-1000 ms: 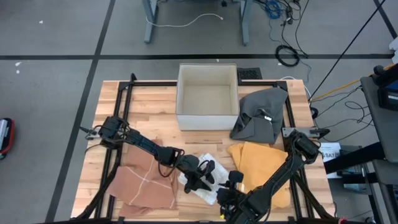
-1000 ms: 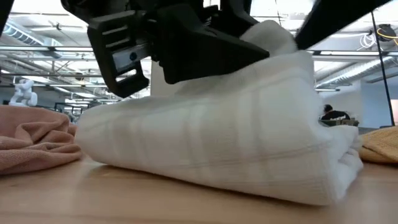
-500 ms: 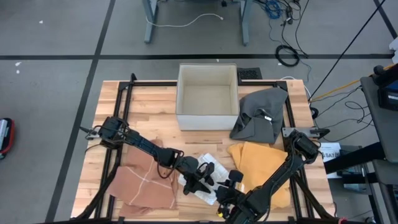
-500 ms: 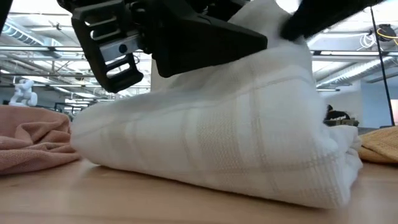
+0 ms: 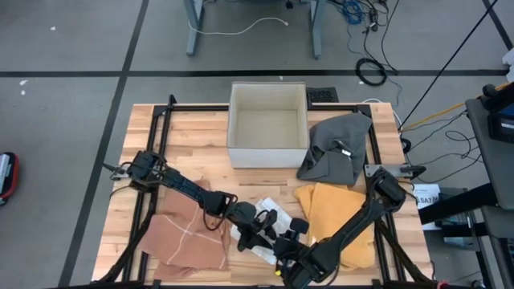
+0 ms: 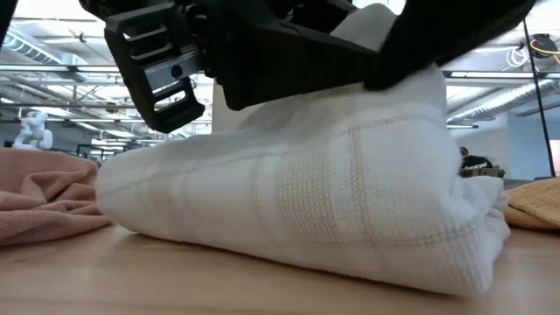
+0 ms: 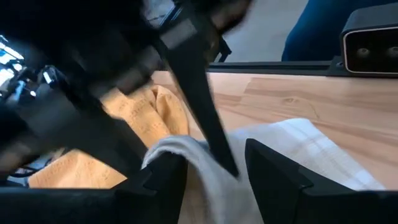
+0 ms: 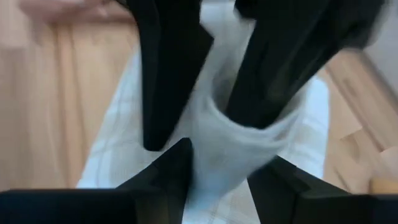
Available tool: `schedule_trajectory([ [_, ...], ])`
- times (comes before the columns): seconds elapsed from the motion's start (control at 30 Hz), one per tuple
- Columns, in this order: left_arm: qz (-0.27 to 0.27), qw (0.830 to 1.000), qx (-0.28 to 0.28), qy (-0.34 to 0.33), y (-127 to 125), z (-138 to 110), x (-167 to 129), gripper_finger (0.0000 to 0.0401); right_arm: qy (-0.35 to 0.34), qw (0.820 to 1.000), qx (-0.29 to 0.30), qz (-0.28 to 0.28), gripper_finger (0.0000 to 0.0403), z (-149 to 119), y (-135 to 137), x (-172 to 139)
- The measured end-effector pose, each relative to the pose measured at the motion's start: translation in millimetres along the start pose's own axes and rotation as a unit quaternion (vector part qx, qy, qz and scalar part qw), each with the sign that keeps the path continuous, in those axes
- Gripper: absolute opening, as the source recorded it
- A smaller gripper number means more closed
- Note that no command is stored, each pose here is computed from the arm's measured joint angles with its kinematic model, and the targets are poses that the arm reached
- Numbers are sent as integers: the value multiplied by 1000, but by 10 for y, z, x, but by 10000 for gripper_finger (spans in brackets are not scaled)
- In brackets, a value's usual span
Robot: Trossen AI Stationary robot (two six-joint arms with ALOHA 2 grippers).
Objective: Fold towel
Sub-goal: Fold the white patterned towel
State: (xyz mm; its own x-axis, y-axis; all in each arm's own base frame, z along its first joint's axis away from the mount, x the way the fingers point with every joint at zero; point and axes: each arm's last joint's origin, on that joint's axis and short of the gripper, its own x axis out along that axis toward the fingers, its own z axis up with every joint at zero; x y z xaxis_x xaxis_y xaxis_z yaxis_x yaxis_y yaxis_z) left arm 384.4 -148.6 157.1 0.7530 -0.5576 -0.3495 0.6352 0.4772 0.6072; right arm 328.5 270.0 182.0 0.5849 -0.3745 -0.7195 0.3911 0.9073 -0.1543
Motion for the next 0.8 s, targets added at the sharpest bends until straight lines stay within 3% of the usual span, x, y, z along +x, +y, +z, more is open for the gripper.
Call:
schedule_trajectory([
  [0.13, -1, 1000, 10, -3, -32, 39, 13, 170, 18, 1000, -5, -4, 111, -39, 13, 112],
  [0.37, 19, 999, 9, 35, -38, 11, 14, 170, 18, 999, -32, -7, 10, -62, 19, 97],
  [0.67, 93, 987, 43, 123, 19, 188, -103, 170, 8, 999, -18, -32, 4, -213, 34, -40],
  [0.8, 69, 990, 11, 121, 74, 263, -222, 170, 11, 999, -9, -40, 4, -306, 42, -124],
])
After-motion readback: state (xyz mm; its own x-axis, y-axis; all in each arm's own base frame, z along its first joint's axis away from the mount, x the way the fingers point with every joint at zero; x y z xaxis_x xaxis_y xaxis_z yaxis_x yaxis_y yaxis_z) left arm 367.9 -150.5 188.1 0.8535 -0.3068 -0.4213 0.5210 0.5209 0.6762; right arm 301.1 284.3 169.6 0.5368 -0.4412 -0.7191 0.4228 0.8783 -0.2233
